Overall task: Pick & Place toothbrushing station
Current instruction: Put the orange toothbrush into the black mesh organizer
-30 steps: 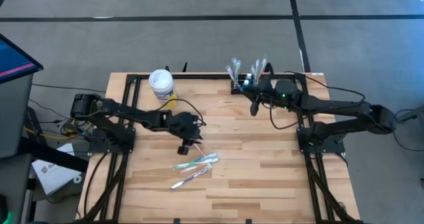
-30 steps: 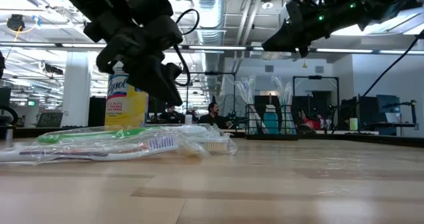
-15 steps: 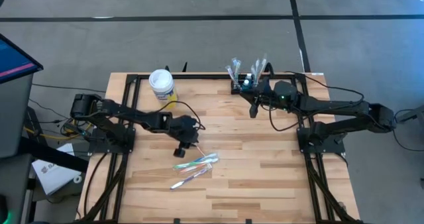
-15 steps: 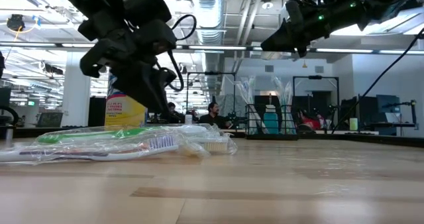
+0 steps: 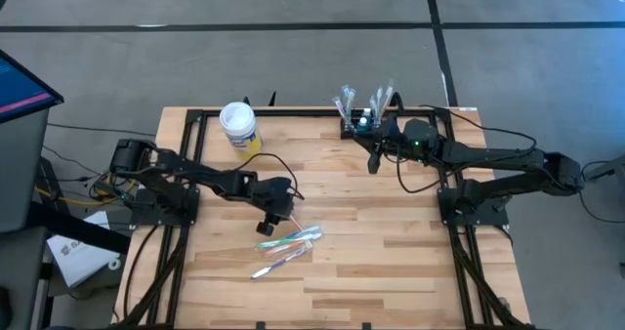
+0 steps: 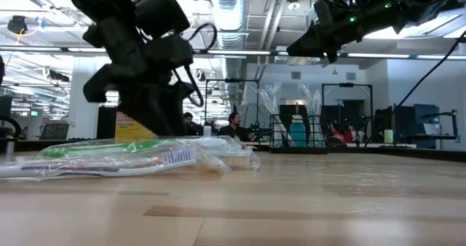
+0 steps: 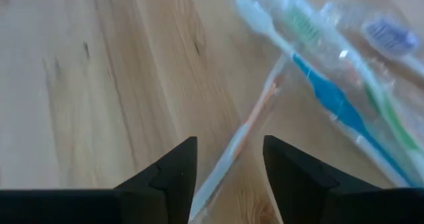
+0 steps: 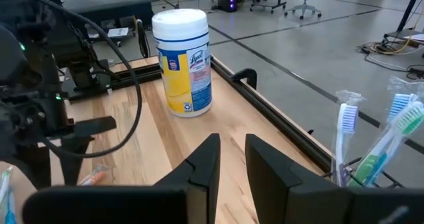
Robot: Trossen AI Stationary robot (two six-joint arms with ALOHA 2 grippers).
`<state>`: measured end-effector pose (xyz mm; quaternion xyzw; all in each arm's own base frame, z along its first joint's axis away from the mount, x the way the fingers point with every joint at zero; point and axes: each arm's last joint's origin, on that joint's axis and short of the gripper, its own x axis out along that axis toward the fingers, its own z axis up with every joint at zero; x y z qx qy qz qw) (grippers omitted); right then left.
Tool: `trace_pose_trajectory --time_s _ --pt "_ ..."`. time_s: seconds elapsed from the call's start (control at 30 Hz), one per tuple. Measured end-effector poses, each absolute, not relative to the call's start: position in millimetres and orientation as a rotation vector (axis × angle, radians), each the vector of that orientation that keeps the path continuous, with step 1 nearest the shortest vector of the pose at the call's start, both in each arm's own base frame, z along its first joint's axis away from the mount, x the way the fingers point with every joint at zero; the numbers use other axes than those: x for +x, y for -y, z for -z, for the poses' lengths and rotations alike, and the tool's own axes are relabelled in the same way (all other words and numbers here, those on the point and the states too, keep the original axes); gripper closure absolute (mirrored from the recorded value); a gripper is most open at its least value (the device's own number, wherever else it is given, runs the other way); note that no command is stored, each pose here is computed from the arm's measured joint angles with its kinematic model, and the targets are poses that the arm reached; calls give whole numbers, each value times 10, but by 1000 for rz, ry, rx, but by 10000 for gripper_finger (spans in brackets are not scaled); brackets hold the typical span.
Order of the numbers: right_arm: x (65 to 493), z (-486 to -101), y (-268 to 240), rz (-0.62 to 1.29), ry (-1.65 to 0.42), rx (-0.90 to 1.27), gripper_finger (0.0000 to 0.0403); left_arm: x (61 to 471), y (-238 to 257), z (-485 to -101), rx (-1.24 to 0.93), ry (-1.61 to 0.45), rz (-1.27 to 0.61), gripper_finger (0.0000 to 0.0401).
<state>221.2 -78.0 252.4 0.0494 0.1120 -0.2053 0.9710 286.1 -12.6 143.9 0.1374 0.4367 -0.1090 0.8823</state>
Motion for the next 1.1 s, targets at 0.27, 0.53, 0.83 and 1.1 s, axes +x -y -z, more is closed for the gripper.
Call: trace_pose_trajectory --time_s 0.27,0.53,0.83,1.1 --pt "2211 -2523 780 415 -227 100 339 2879 127 -1363 320 -927 248 227" --pt "2211 -2522 780 415 -228 100 339 2903 126 -1206 325 -976 261 241" --pt "2211 -2521 780 415 -229 100 339 2903 127 -1202 323 -979 265 292" --pt "2211 -2521 780 415 -229 100 339 2906 118 -1203 338 -980 238 385"
